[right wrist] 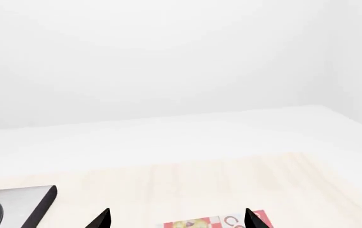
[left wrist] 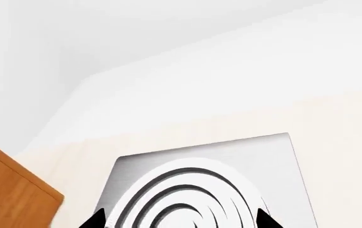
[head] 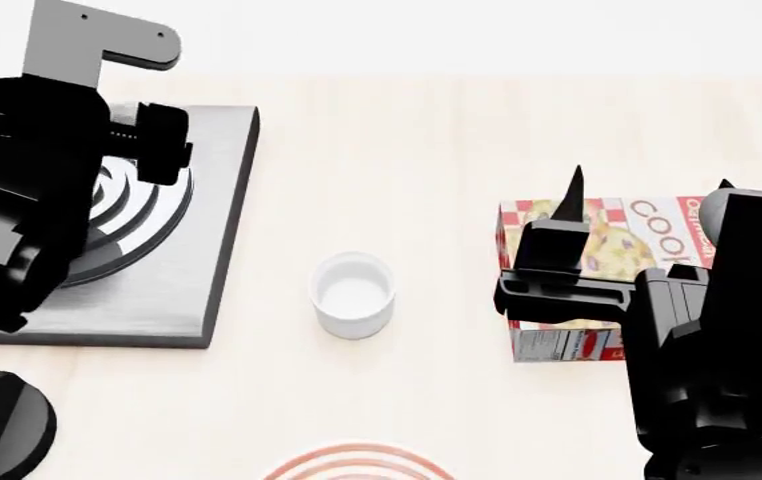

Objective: Pick the akita bowl on the stove and place it on the plate.

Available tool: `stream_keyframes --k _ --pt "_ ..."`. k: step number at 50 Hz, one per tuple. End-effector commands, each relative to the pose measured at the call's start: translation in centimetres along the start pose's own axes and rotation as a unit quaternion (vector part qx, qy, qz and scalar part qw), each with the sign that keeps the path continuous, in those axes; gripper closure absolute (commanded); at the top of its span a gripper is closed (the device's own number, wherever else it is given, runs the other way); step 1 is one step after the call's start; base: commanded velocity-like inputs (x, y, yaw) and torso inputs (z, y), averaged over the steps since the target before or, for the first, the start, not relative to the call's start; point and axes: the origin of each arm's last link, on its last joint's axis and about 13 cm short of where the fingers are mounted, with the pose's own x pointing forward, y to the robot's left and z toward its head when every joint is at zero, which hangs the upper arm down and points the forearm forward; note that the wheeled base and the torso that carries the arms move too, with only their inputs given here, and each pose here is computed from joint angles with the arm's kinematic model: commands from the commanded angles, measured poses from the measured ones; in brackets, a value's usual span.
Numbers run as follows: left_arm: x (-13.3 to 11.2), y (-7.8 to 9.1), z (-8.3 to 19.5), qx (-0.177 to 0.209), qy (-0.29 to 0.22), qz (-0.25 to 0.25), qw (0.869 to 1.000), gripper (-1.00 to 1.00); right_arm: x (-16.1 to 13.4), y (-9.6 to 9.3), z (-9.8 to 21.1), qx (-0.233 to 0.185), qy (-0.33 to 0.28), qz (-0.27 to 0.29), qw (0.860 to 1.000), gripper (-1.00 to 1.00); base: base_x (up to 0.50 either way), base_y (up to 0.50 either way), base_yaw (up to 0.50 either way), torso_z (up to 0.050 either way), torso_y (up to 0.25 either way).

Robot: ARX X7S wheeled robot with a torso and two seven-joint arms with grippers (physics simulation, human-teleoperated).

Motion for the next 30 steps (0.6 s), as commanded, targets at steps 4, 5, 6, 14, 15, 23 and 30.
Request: stream_keyframes --k 4,5,6,14,15,23,30 --pt "0.0 -0.1 -1.3 0.01 0.021 0.009 1.0 -1.0 0.0 0.0 0.1 0.0 0.0 0.0 1.0 -1.0 0.0 0.0 0.0 0.0 0.0" --pt "0.0 -0.1 -1.4 0.01 0.024 0.01 1.0 -1.0 0.0 0.0 0.0 0.0 0.0 0.0 1.0 -1.0 0.0 0.0 0.0 0.0 0.0" --pt "0.1 -0.1 -1.5 0.009 0.025 0.01 1.0 -1.0 0.0 0.0 0.0 0.0 0.0 0.0 1.0 -1.0 0.0 0.0 0.0 0.0 0.0" --pt "0.2 0.0 -1.8 0.009 0.034 0.021 0.999 -1.0 -0.1 0.0 0.1 0.0 0.001 0.0 1.0 -1.0 0.0 0.0 0.0 0.0 0.0" --pt "0.2 0.0 -1.9 0.008 0.035 0.021 0.999 -1.0 -0.1 0.0 0.1 0.0 0.001 0.0 1.0 -1.0 0.0 0.0 0.0 0.0 0.0" --pt "0.2 0.0 -2.4 0.012 0.045 0.027 0.999 -1.0 -0.1 0.1 0.2 0.0 0.001 0.0 1.0 -1.0 0.0 0.0 0.0 0.0 0.0" --pt "0.2 0.0 -2.7 0.018 0.053 0.035 0.998 -1.0 0.0 0.0 0.0 0.0 0.001 0.0 1.0 -1.0 0.0 0.0 0.0 0.0 0.0"
